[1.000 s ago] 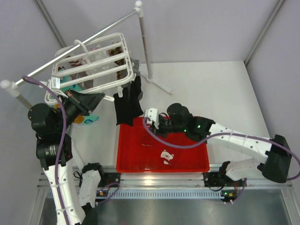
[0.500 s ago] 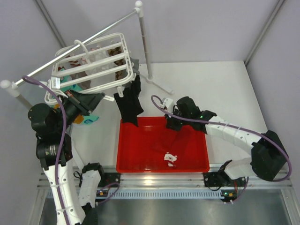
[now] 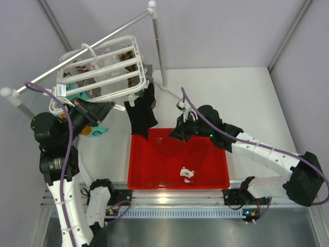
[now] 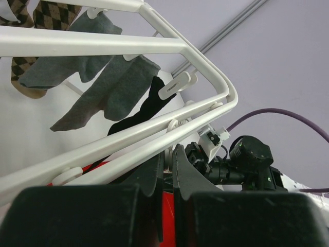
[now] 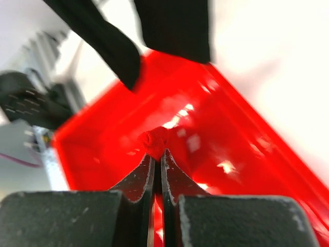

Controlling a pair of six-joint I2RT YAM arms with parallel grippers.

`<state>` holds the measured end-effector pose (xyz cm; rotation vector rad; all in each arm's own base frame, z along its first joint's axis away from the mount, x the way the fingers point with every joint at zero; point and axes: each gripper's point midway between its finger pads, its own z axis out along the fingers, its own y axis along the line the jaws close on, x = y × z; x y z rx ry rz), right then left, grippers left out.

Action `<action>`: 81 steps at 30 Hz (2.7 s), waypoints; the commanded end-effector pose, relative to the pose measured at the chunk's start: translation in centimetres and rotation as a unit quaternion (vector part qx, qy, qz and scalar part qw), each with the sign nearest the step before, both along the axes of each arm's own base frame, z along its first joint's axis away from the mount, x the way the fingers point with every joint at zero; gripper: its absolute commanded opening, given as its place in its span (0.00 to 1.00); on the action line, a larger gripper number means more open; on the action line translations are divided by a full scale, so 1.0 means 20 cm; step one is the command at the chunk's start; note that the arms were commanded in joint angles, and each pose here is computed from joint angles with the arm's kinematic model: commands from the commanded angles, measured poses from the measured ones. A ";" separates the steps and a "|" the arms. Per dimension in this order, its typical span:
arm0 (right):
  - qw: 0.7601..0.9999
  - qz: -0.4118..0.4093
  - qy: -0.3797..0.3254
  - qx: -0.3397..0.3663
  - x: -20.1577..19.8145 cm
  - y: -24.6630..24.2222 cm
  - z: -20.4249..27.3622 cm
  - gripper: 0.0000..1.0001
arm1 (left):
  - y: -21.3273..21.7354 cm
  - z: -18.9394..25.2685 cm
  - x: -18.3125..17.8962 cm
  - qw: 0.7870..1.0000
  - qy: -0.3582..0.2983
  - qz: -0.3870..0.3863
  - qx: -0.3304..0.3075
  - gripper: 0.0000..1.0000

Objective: Clip the socks to the hanger
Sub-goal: Pick up the sock from the bin.

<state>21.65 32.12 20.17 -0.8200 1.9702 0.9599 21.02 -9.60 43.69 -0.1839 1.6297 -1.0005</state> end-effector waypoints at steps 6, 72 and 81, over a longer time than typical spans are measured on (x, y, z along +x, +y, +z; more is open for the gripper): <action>0.984 -0.039 0.086 0.150 -0.06 0.25 0.28 0.00 | 0.02 0.04 0.00 1.000 -0.012 0.012 0.010 0.00; 0.815 0.464 -0.284 -0.201 -0.14 0.23 -0.75 0.60 | 0.02 -0.04 0.03 1.000 0.009 0.013 0.007 0.00; 0.810 0.481 -0.252 -0.221 -0.16 0.19 -0.82 0.14 | 0.02 -0.04 0.03 1.000 0.008 0.012 0.009 0.00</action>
